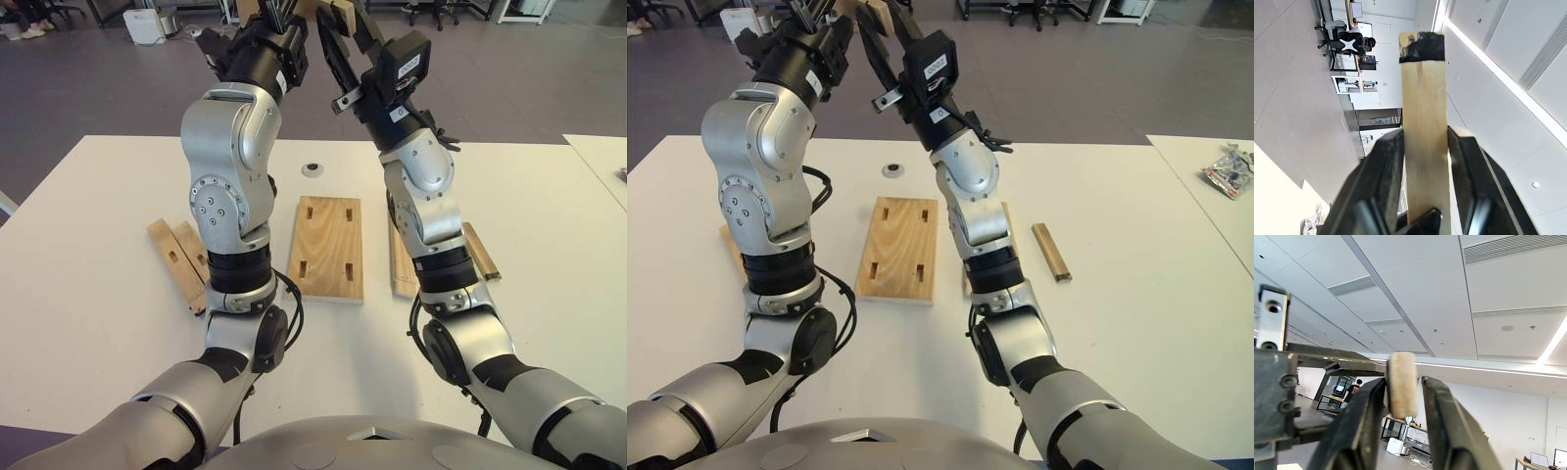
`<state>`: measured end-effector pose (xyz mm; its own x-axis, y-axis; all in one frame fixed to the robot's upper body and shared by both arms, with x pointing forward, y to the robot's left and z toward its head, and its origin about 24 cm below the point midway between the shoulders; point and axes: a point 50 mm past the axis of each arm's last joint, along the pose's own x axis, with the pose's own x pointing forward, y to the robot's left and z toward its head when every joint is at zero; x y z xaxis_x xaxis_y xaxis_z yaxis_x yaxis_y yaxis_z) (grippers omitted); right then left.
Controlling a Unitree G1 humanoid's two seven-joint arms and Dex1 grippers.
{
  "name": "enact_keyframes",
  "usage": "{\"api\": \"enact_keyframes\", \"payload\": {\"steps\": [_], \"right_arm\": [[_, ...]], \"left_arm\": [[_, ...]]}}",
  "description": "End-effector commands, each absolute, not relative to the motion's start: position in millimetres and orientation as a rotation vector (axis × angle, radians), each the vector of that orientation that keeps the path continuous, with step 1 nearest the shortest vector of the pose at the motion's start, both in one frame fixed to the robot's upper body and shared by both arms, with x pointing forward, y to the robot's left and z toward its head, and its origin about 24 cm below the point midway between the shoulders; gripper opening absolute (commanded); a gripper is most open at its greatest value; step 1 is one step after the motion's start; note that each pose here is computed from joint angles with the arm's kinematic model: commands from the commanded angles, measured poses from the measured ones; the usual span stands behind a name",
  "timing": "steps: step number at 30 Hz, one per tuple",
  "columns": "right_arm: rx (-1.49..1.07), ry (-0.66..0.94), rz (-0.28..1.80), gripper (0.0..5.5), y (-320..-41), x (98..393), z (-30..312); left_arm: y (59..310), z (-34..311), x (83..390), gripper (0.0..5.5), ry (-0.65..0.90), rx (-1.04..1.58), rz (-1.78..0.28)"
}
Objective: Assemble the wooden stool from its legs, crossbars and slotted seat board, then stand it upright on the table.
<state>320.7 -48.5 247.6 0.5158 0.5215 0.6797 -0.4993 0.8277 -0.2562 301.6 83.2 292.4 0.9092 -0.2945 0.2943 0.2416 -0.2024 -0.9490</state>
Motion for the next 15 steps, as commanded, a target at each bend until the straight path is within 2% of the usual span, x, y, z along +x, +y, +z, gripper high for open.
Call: {"api": "enact_keyframes", "payload": {"steps": [1, 3, 15], "right_arm": [[-0.019, -0.851, 0.596, 0.59, -51.6, 319.2, 250.6], [-0.010, -0.859, 0.597, 0.42, -51.2, 317.7, 251.2], [0.079, -0.929, 0.609, 0.42, -48.2, 304.1, 274.8]], "left_arm": [[63.7, 282.1, 297.5, 1.28, 0.145, -1.816, -0.513], [63.7, 281.1, 298.2, 1.28, 0.150, -1.818, -0.509], [69.6, 257.1, 310.5, 1.28, 0.221, -1.789, -0.413]]}}
